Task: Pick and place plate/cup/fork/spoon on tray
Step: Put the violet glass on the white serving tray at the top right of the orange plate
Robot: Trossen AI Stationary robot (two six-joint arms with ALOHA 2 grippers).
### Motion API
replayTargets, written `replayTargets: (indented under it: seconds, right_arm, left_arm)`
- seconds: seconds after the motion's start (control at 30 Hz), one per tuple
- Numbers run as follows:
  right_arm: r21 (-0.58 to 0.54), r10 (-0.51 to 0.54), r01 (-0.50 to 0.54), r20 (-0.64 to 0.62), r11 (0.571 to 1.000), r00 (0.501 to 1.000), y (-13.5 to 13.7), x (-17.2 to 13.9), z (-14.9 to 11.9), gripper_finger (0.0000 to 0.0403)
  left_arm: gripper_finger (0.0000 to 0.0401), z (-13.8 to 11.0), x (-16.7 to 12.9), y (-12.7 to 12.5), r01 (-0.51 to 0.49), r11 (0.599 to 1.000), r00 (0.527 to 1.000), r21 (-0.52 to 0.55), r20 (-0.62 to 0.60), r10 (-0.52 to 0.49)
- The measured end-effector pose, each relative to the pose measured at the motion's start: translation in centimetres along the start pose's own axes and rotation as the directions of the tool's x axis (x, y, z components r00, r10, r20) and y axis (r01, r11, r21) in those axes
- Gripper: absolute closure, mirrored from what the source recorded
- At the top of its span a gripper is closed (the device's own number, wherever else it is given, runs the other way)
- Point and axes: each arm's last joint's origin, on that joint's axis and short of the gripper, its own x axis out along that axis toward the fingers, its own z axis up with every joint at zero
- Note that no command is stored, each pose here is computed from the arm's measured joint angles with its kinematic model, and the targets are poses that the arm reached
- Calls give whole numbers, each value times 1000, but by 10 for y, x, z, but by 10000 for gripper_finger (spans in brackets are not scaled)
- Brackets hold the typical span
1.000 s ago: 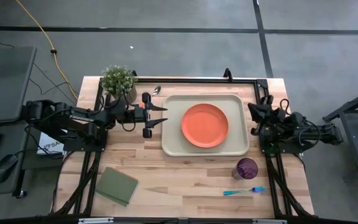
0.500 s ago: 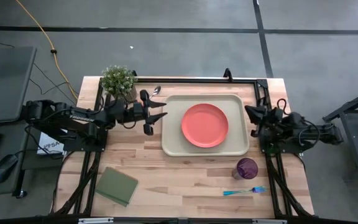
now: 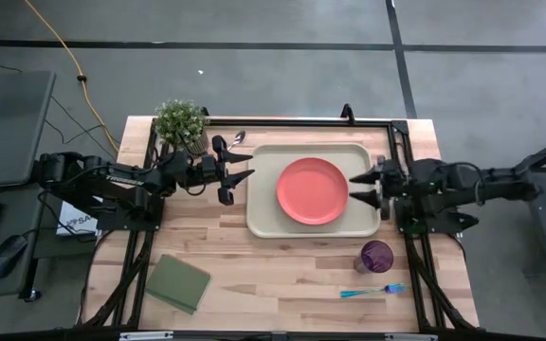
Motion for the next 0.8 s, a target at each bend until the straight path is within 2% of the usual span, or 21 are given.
replayTargets:
  seconds: [0.07, 0.1, 0.2, 0.3, 0.33, 0.4, 0.57, 0.67, 0.8]
  right_arm:
    - [84, -22, 39, -196, 996, 980, 9, 0, 11, 175]
    - [124, -20, 60, -305, 990, 952, 13, 0, 14, 174]
    - [205, -22, 170, -573, 964, 819, 27, 0, 21, 174]
    - [181, -73, 305, -742, 935, 666, 39, 0, 23, 174]
    - [163, -92, 338, -773, 927, 627, 43, 1, 24, 174]
    - [152, -113, 384, -802, 911, 587, 51, 2, 24, 174]
    - [153, -103, 407, -834, 901, 542, 72, 11, 13, 174]
    - [123, -106, 398, -855, 909, 507, 85, 16, 4, 174]
    - [88, -111, 369, -867, 925, 485, 99, 22, -6, 174]
  left_arm:
    - [238, 0, 0, 0, -1, 1000, 1000, 0, 0, 1]
    - [238, 0, 0, 0, -1, 1000, 1000, 0, 0, 1]
    - [238, 0, 0, 0, -1, 1000, 1000, 0, -1, 1]
    - [238, 0, 0, 0, 0, 1000, 1000, -1, -1, 0]
    - [238, 0, 0, 0, 1, 1000, 1000, -2, -1, -1]
    - [238, 0, 0, 0, 2, 1000, 1000, -16, -2, -2]
    - [238, -1, 0, 0, 2, 999, 1000, -53, -9, -3]
    - [238, -1, 0, 0, 2, 999, 1000, -53, -10, -3]
    - [238, -1, 0, -1, 3, 999, 1000, -54, -14, -3]
